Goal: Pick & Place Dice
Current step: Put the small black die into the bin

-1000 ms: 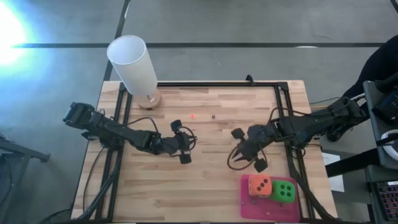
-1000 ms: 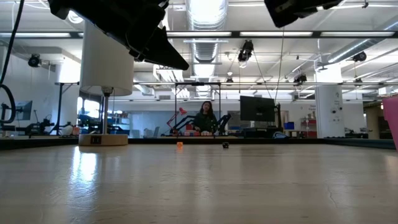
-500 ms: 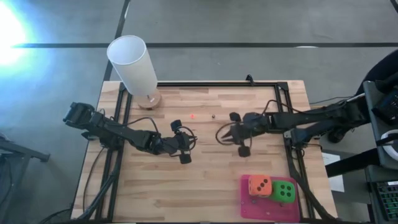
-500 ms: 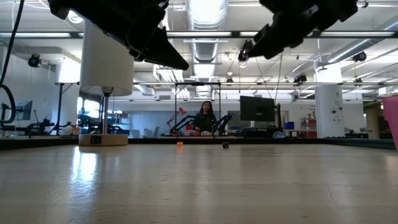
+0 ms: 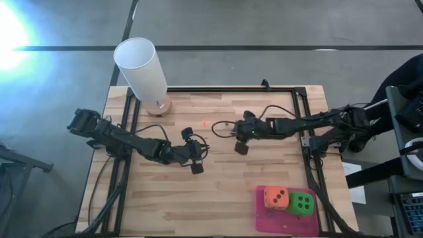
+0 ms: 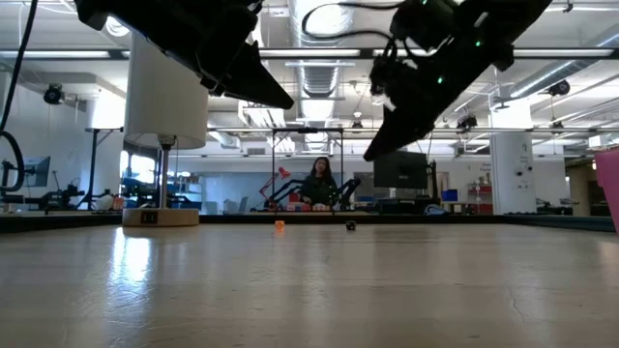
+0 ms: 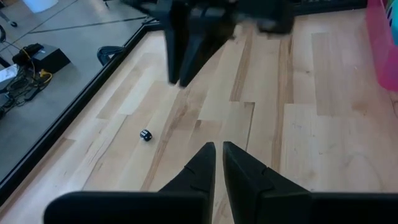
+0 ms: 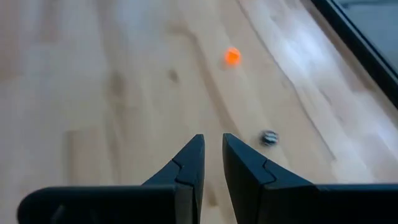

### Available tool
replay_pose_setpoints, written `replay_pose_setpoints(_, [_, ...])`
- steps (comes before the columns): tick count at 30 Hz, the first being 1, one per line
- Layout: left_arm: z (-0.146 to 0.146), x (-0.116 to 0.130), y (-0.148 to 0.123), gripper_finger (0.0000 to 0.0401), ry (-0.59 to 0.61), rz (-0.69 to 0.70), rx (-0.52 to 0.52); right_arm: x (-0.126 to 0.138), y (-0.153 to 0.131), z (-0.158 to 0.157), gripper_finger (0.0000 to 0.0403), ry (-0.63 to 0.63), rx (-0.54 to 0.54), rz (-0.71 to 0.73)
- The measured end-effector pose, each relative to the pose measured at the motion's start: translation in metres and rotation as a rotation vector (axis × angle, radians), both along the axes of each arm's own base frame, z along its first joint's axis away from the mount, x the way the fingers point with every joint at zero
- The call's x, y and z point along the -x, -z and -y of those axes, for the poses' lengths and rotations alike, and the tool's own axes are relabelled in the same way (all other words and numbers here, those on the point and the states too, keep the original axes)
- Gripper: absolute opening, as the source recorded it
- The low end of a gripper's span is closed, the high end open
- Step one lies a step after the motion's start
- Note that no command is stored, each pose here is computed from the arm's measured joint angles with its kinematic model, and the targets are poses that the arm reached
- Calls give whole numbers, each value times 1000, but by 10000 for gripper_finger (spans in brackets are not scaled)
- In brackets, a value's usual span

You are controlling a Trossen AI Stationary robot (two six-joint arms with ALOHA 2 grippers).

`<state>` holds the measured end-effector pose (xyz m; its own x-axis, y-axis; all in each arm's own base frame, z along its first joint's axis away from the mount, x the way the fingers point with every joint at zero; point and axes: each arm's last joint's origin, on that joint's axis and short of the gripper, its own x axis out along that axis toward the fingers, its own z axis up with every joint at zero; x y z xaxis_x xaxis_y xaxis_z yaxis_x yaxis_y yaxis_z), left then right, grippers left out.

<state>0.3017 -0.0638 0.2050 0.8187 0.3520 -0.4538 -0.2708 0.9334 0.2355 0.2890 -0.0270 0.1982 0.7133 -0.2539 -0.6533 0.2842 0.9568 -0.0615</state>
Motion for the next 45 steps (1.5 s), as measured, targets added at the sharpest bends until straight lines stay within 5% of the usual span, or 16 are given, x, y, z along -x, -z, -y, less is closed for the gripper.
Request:
replay_pose_setpoints(20, [0,0,1,36,-2,-6,1,-11,16,17,57,183,-21,19])
replay_pose_setpoints(35, [0,0,0,36,-2,-2,2,-13,25,33,170,222,-108,25])
replay_pose_setpoints(45, [0,0,0,36,-2,-1,2,-13,51,63,191,243,-126,-55])
